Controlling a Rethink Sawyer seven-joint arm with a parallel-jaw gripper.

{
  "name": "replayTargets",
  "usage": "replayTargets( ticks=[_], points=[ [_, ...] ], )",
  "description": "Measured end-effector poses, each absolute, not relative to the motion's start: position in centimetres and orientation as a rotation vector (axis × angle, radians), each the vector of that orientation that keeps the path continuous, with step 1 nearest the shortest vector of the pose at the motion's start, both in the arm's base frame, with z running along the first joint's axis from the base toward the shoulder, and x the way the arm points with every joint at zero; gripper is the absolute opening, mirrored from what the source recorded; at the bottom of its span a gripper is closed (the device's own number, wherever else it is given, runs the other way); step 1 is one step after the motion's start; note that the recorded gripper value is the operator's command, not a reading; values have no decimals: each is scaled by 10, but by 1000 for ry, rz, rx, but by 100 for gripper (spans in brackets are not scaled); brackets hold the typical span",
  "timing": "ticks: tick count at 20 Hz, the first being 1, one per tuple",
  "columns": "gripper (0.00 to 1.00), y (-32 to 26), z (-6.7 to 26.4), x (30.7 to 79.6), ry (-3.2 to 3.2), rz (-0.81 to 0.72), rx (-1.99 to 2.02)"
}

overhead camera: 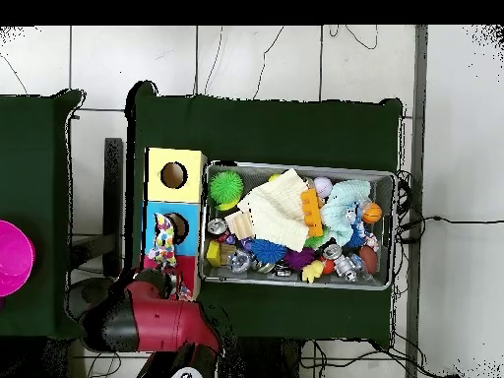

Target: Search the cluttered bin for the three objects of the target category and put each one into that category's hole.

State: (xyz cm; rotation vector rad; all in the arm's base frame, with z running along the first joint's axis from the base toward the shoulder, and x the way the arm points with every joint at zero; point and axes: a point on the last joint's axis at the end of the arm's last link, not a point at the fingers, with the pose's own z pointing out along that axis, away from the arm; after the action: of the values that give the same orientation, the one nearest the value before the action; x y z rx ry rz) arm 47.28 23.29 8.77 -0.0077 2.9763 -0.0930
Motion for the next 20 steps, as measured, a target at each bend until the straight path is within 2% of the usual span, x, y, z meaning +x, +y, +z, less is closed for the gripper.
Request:
replayTargets(
  ticks=[20],
  points=[
    [0, 238, 87, 468, 2945, -188, -55]
  ],
)
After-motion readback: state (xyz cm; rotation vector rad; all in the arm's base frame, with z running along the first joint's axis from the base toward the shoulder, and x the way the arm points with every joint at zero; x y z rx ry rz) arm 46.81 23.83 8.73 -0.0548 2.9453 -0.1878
